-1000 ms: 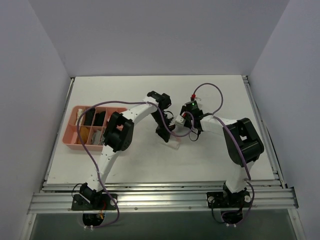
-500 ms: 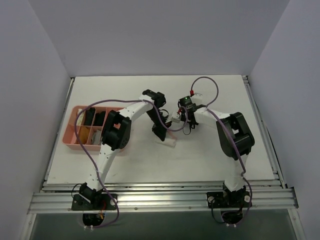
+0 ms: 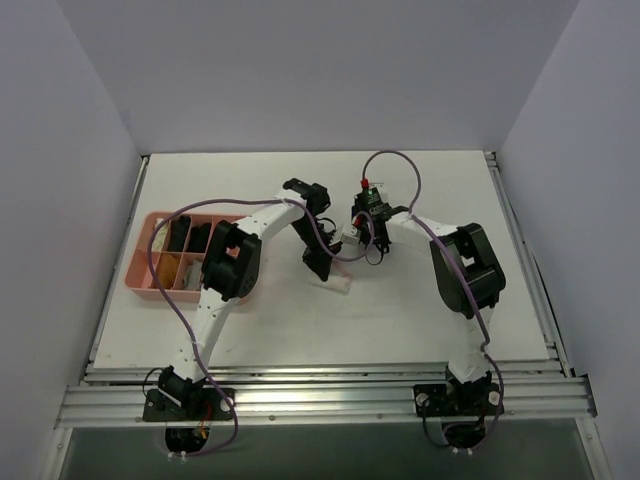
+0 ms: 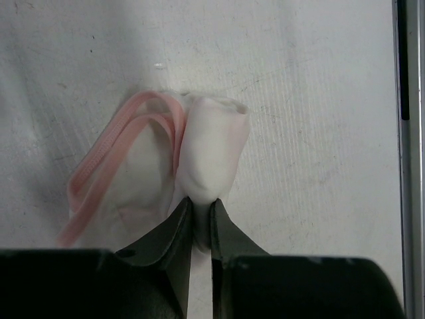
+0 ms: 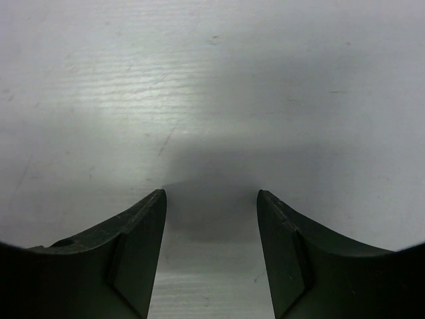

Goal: Roll the underwear

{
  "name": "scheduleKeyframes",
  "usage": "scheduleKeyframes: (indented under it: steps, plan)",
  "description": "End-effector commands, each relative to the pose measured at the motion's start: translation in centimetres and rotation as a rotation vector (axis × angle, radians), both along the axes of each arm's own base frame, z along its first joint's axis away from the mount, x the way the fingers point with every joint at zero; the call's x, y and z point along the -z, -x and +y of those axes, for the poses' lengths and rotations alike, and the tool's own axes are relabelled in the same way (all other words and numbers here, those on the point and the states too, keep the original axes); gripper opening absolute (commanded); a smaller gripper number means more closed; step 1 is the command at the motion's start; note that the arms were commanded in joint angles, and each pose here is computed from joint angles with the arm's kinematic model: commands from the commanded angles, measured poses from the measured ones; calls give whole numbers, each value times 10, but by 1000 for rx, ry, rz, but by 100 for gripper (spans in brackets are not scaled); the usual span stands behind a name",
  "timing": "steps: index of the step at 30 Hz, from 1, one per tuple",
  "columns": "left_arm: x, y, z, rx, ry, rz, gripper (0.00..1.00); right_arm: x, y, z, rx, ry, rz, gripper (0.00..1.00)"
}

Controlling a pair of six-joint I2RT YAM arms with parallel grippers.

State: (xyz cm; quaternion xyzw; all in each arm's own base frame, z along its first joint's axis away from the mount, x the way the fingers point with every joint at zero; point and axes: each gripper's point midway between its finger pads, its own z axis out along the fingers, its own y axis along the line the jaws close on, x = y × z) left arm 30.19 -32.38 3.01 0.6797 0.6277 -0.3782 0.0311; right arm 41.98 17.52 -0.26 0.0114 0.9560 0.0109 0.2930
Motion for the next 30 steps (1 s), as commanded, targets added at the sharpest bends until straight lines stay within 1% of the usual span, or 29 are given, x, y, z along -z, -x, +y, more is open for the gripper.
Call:
scheduleKeyframes:
  steps: [1,3,4,6,9,10,13,14,19,25,30]
  plan:
    - [51,35,42,138,-335,35,2,87,164,47,-267,-161,599,52]
    - [51,34,41,135,-333,31,2,87,168,49,-275,-180,618,52]
    - [51,33,41,130,-332,32,2,85,172,56,-306,-221,636,51]
    - [51,33,41,133,-331,28,2,82,175,59,-315,-247,640,49]
    - [51,33,41,128,-332,28,2,85,154,37,-193,-98,567,49]
    - [51,32,41,125,-335,29,2,88,146,21,-119,-9,535,50]
    - [50,32,40,124,-329,25,2,97,138,6,-32,62,510,50]
    - [50,32,39,122,-325,22,2,100,131,-7,31,133,470,50]
    - [47,31,38,113,-316,8,2,111,119,-16,124,180,394,50]
    - [42,28,38,89,-291,-19,2,121,111,-41,257,266,304,50]
    - [40,25,35,65,-270,-45,2,132,110,-54,327,290,278,50]
